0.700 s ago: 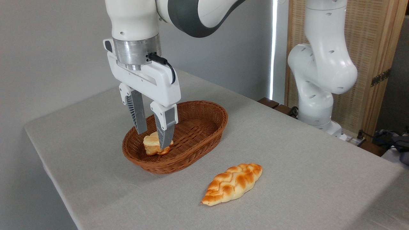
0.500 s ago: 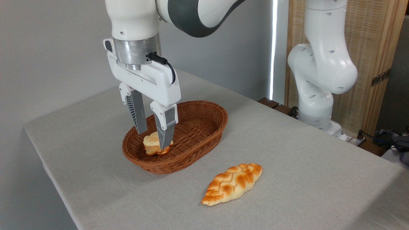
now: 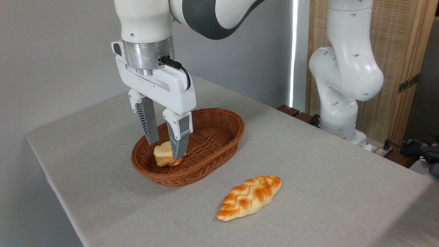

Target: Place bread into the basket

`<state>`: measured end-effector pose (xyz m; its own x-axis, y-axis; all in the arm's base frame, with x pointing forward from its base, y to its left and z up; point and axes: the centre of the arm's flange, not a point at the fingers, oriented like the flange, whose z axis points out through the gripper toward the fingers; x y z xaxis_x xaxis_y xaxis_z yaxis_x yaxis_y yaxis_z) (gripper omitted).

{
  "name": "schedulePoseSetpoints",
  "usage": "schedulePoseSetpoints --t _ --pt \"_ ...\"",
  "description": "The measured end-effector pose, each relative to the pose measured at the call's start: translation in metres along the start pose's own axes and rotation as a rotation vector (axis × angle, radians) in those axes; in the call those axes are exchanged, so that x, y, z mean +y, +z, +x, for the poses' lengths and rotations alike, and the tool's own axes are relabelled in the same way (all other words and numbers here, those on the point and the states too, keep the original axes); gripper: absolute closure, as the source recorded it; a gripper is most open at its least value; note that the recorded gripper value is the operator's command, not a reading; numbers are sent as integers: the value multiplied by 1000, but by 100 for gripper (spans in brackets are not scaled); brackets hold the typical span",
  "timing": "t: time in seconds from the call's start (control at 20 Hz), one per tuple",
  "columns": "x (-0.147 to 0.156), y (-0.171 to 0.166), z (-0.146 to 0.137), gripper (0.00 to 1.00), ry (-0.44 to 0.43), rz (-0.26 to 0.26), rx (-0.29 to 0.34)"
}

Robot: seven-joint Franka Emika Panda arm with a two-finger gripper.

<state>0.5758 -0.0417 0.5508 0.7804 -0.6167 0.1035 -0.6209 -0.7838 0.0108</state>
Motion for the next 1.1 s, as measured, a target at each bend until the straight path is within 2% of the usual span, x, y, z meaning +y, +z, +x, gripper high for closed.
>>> schedulePoseSetpoints --t 0.75,0.85,1.1 --pt "-4 3 -3 0 -9 -4 -9" --pt "-10 4 -7 0 -20 -6 -14" --pt "-29 10 -23 0 20 -23 -44"
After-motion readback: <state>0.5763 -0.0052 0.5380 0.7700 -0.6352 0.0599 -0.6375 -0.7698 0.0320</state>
